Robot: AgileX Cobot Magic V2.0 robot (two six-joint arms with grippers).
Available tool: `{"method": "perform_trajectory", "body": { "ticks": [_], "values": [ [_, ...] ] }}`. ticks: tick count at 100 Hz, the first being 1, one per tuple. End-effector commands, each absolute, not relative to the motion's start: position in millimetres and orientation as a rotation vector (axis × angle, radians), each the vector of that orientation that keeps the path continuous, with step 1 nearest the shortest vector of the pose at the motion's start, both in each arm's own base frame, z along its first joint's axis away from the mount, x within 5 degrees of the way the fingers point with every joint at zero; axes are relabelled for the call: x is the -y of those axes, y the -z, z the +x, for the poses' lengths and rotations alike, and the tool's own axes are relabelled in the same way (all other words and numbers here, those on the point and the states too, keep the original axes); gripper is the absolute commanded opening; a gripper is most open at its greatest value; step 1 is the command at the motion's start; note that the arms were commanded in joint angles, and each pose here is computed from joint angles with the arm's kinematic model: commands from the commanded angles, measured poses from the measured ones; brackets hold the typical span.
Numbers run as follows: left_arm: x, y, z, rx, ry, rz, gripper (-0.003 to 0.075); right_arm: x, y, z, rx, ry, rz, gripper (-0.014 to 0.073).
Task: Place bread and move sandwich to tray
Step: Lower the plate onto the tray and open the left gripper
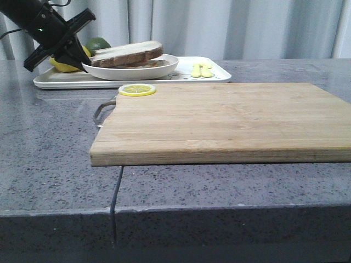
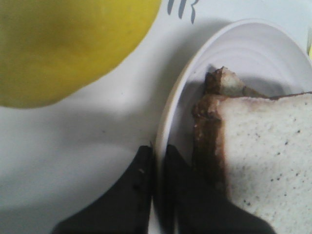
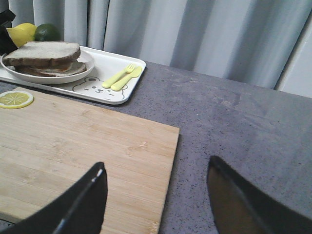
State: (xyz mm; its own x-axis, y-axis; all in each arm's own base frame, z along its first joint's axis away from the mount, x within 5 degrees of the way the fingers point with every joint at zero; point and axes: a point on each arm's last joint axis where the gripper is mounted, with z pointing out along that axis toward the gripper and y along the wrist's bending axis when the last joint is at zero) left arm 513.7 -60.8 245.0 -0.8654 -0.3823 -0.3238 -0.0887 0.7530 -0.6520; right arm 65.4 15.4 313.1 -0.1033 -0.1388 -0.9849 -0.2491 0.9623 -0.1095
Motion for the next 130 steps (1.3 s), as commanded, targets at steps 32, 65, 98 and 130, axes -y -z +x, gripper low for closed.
{"method": "perform_trajectory", "body": {
  "ticks": [32, 65, 98, 130],
  "values": [
    [64.3, -298.5, 511.4, -2.307, 0.961, -0.366, -0.002, -15.2, -328.2, 65.6, -1.579, -0.094, -0.277, 0.0459],
    [65.1, -298.4, 511.2, -2.309, 0.961, -0.362, -0.0019, -15.2, -328.2, 65.6, -1.579, -0.094, -0.277, 0.0459],
    [64.3, -293.9, 506.9, -2.38, 0.933, -0.326, 0.0022, -15.2, -328.3, 65.6, -1.578, -0.094, -0.277, 0.0459],
    [63.9, -293.3, 505.9, -2.395, 0.948, -0.353, 0.0214, -15.2, -328.3, 65.6, -1.578, -0.094, -0.277, 0.0459]
  ]
}}
